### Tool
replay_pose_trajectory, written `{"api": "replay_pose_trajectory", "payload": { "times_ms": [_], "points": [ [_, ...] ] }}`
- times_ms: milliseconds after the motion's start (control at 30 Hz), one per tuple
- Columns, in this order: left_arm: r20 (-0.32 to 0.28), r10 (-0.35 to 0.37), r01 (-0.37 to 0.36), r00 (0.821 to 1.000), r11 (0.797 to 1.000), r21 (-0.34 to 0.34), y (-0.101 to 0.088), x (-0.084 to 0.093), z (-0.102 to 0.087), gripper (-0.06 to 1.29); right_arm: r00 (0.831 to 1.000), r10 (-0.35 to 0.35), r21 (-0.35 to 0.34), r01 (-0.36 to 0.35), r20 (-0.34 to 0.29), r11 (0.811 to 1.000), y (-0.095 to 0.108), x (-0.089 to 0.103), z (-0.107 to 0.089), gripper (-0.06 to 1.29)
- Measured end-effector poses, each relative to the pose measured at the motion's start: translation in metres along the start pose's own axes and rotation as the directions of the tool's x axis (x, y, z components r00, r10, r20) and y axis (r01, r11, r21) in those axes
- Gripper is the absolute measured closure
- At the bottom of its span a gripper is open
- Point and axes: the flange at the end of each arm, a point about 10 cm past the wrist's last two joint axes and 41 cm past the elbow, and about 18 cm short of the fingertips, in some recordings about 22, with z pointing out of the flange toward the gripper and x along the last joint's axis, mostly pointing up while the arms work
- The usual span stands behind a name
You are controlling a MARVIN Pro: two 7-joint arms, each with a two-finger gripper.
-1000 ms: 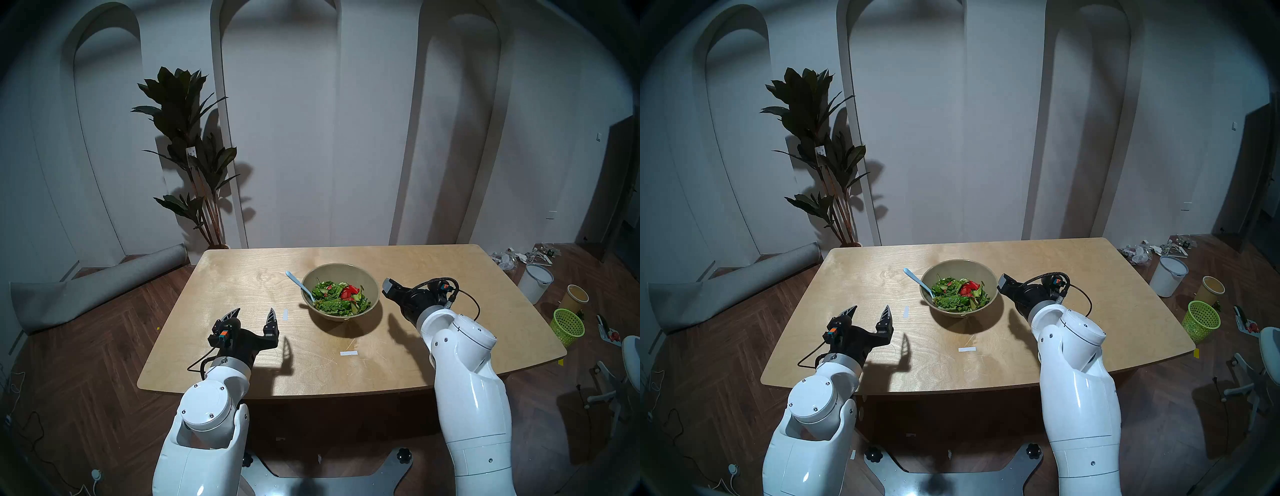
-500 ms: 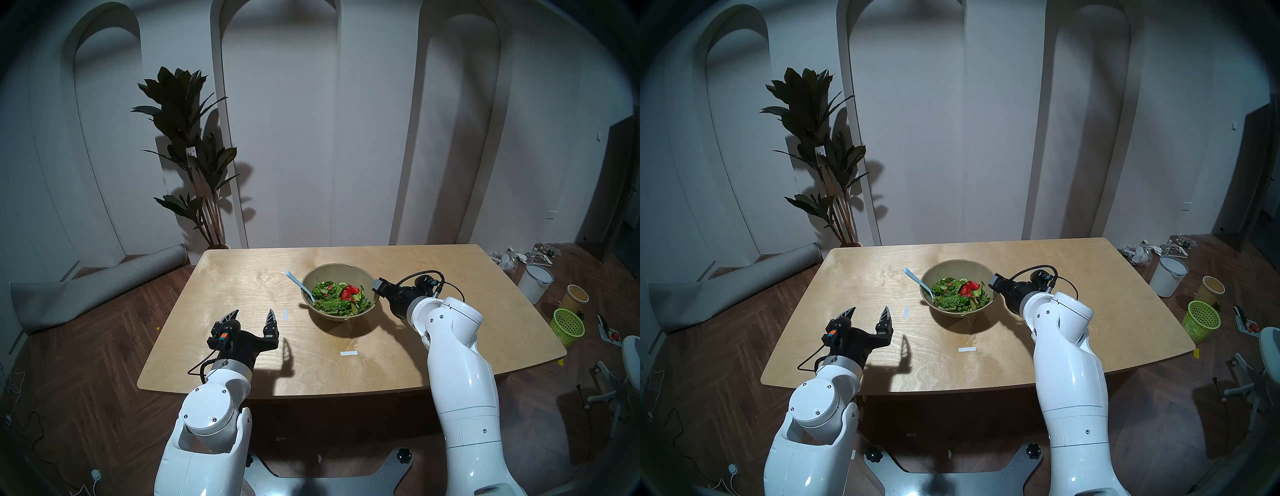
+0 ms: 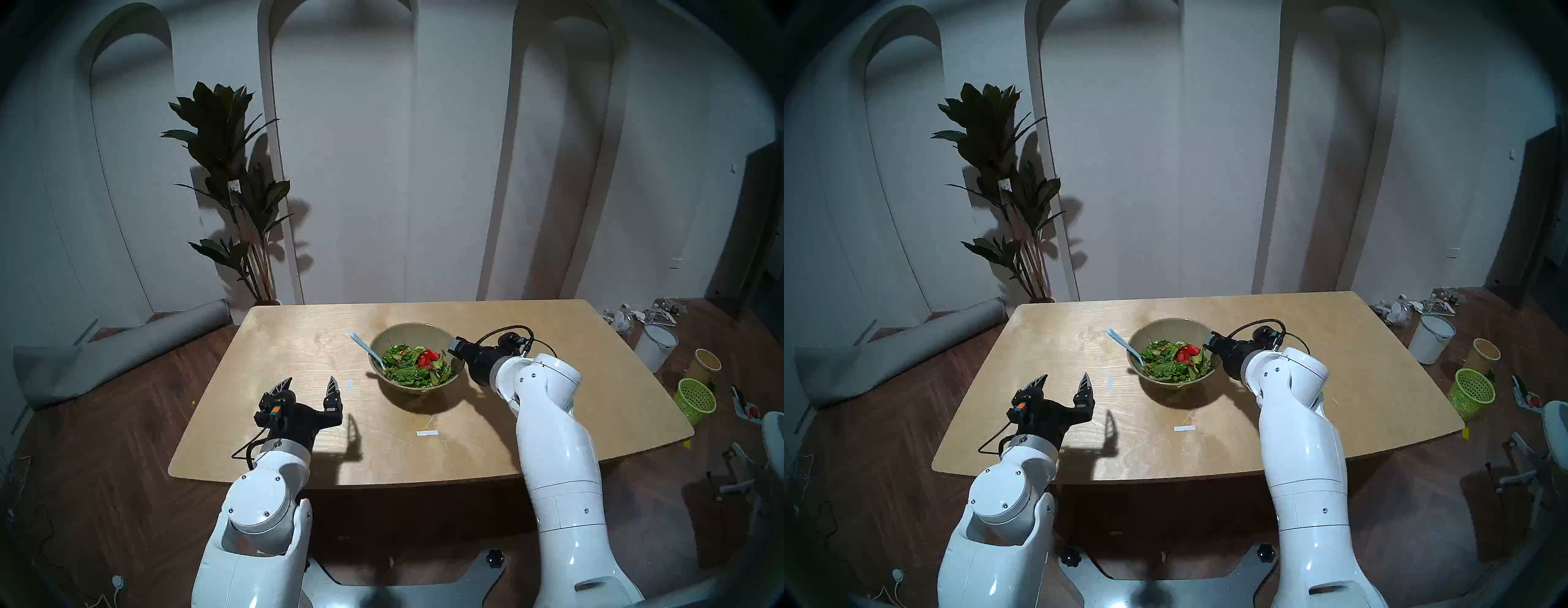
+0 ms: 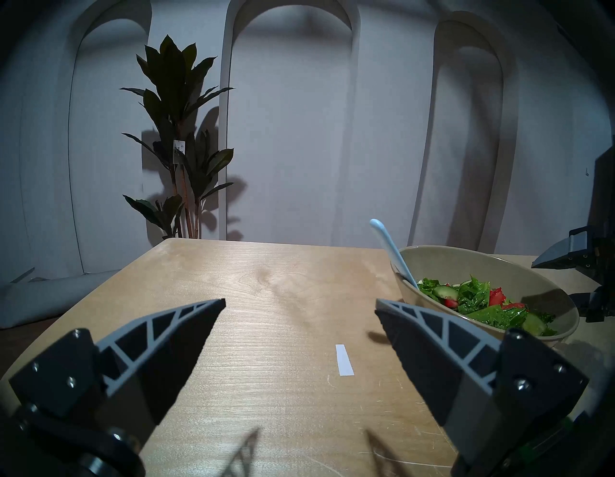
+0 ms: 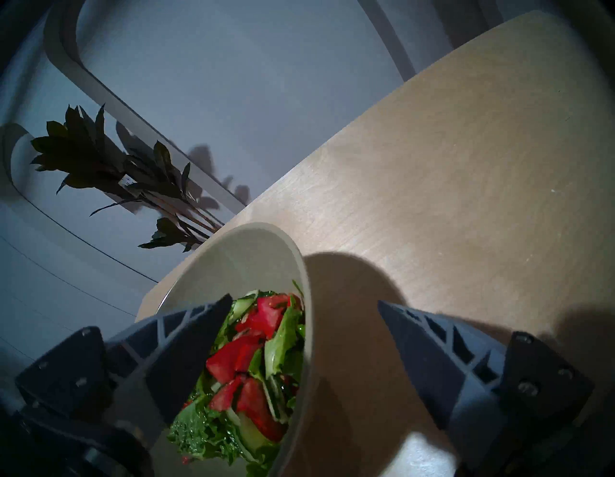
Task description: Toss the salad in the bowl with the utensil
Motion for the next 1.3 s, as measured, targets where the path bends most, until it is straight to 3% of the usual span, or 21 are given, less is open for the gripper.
{"api": "replay_pose_trajectory", "payload": {
  "times_ms": [167,400,433,500,800,900,1000,1300],
  "points": [
    [-0.001,-0.001,0.001,1.0,1.0,0.001,0.002,0.0,0.0,0.01,1.0,0.0,0.007,0.0,0.004,1.0,-0.002,-0.003,0.002,0.06],
    [-0.001,-0.006,0.006,1.0,1.0,-0.002,0.004,0.0,0.001,0.01,1.0,0.004,0.004,-0.004,0.012,1.0,-0.001,-0.007,0.007,0.3],
    [-0.001,-0.006,0.006,1.0,1.0,-0.002,0.004,0.0,0.001,0.01,1.0,0.005,0.002,-0.005,0.013,1.0,0.0,-0.008,0.008,0.46],
    [-0.001,-0.007,0.007,1.0,1.0,-0.004,0.004,0.0,0.001,0.01,1.0,0.008,-0.001,-0.008,0.016,1.0,0.002,-0.01,0.01,0.66],
    [-0.003,-0.007,0.007,1.0,1.0,-0.008,0.006,0.001,0.002,0.01,1.0,0.006,0.002,-0.006,0.013,1.0,0.001,-0.012,0.013,0.83],
    [-0.003,-0.008,0.008,1.0,1.0,-0.008,0.006,0.001,0.003,0.01,1.0,0.004,0.004,-0.004,0.012,1.0,-0.001,-0.012,0.013,0.99],
    [-0.003,-0.009,0.009,1.0,1.0,-0.009,0.006,0.001,0.003,0.01,1.0,0.002,0.004,-0.002,0.011,1.0,-0.001,-0.012,0.013,1.23],
    [-0.004,-0.012,0.012,1.0,1.0,-0.016,0.007,0.002,0.004,0.01,1.0,-0.001,0.003,0.001,0.009,1.0,-0.001,-0.012,0.014,1.25]
  ]
}}
